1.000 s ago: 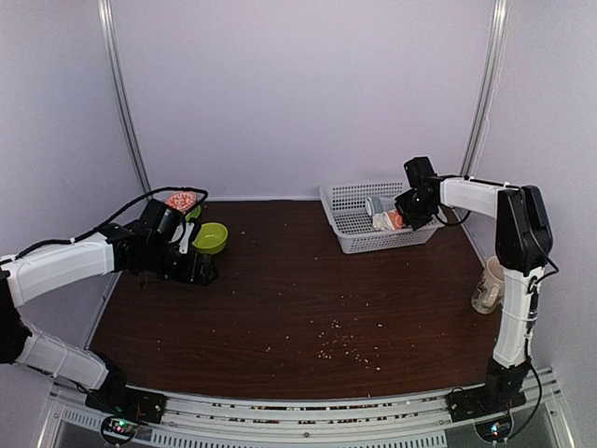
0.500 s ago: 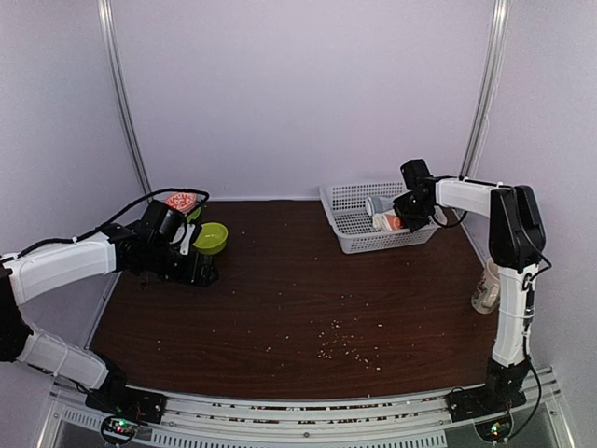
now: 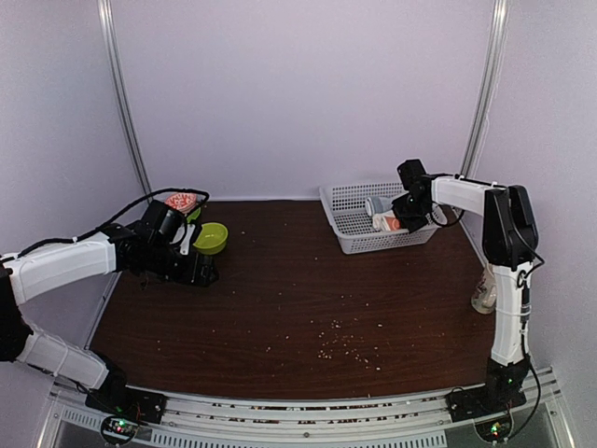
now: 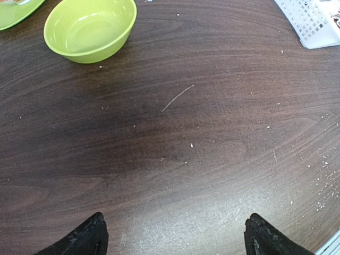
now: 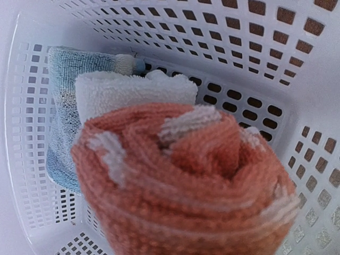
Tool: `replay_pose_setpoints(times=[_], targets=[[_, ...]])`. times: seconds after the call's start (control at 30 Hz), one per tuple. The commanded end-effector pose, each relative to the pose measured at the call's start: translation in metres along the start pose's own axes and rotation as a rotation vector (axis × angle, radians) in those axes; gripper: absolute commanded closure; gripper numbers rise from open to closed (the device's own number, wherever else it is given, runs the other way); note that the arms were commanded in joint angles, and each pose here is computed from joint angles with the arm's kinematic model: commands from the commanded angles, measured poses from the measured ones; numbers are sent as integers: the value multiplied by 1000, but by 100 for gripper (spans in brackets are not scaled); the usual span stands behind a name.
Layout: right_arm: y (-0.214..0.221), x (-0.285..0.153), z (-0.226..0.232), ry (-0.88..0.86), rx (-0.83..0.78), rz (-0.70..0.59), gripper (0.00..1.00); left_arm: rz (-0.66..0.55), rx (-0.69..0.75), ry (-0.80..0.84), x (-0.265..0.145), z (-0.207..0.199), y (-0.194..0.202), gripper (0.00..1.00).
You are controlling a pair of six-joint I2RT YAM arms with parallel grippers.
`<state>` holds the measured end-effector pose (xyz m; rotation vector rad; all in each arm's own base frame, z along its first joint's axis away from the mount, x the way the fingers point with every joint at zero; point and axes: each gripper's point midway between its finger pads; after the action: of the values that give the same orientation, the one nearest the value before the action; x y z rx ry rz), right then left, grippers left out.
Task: Roll the towels
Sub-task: Place the towel in the bin.
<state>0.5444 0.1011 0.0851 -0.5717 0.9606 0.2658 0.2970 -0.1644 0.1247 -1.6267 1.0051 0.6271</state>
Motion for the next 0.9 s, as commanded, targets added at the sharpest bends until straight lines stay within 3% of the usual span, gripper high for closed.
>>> replay_pose_setpoints(times=[0.0,0.3,0.87], targets=[[1,16,-21,91,-26,12,100,-27,-5,4,-3,-3,-12,9],[3,13,-19,84,-43,32,54,-22,-6,9,-3,-4,-12,9],[-13,-12,-22,131,-83,-8,22,-22,-6,20,-4,-7,-13,9]])
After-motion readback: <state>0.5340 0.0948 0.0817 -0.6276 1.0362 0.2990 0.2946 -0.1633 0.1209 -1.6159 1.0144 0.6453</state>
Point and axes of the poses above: each gripper's point midway between its finger pads, its own x axis out along the fingers, its own z axis along the line the jaws close on, y = z × x, and after that the axes turned 10 degrees about -x, right-handed
